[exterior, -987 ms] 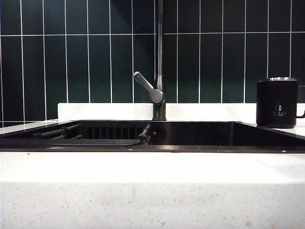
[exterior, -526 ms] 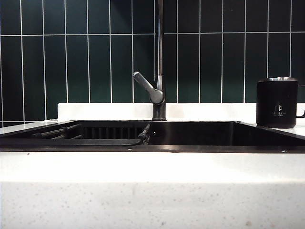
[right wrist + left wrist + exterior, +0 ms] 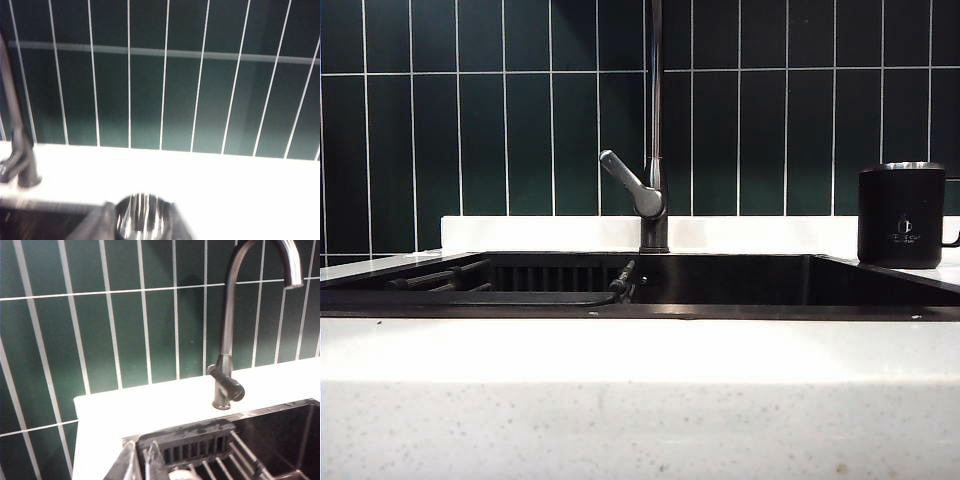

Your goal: Pick up the mug next to the sink, go to the faucet to get some water, pour the water into the sink, and finally put the mug back to its place.

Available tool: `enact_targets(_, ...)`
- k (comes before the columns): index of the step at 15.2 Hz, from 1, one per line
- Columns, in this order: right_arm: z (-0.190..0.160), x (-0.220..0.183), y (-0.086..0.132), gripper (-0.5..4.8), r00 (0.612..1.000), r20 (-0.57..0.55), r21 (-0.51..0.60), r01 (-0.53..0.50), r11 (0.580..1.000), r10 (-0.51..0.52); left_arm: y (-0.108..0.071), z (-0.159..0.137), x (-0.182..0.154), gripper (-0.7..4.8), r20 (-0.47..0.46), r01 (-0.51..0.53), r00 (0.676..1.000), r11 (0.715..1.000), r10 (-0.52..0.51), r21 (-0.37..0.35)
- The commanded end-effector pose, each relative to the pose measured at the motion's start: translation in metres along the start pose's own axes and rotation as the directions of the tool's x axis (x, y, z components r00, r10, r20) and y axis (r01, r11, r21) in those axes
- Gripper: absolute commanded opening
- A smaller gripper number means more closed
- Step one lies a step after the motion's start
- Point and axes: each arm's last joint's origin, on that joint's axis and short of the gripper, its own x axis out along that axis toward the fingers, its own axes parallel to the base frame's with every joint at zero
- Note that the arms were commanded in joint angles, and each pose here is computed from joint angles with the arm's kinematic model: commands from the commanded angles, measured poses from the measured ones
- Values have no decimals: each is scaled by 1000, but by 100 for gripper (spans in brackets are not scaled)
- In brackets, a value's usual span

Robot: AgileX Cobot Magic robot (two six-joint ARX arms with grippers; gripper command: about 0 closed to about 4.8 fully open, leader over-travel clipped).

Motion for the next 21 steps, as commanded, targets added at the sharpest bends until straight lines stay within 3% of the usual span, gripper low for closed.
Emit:
enact_targets(1,13,-1,-1,140,994,108,-1,21,1000,-21,3,16,17,35,56,83,995,996,-84,18)
enact_targets(4,4,10,-4,150,993,20,0,117,993,-117,7,7,36,35,13,92,996,996,-92,0)
enact_targets(9,-9,38,-4,173,981,-122,-21,149,989,-150,12,-13,58,35,-85,101,991,994,-104,-34)
enact_targets(17,-51,76,-2,173,935,-322,-46,140,989,-147,16,-31,78,38,-128,130,982,990,-136,-56)
enact_targets(19,-58,79,-1,174,922,-359,-52,135,989,-145,16,-32,84,84,-140,160,976,985,-168,-66)
enact_targets(21,-61,81,-1,174,917,-372,-53,134,990,-144,18,-30,91,84,-144,163,975,984,-171,-69)
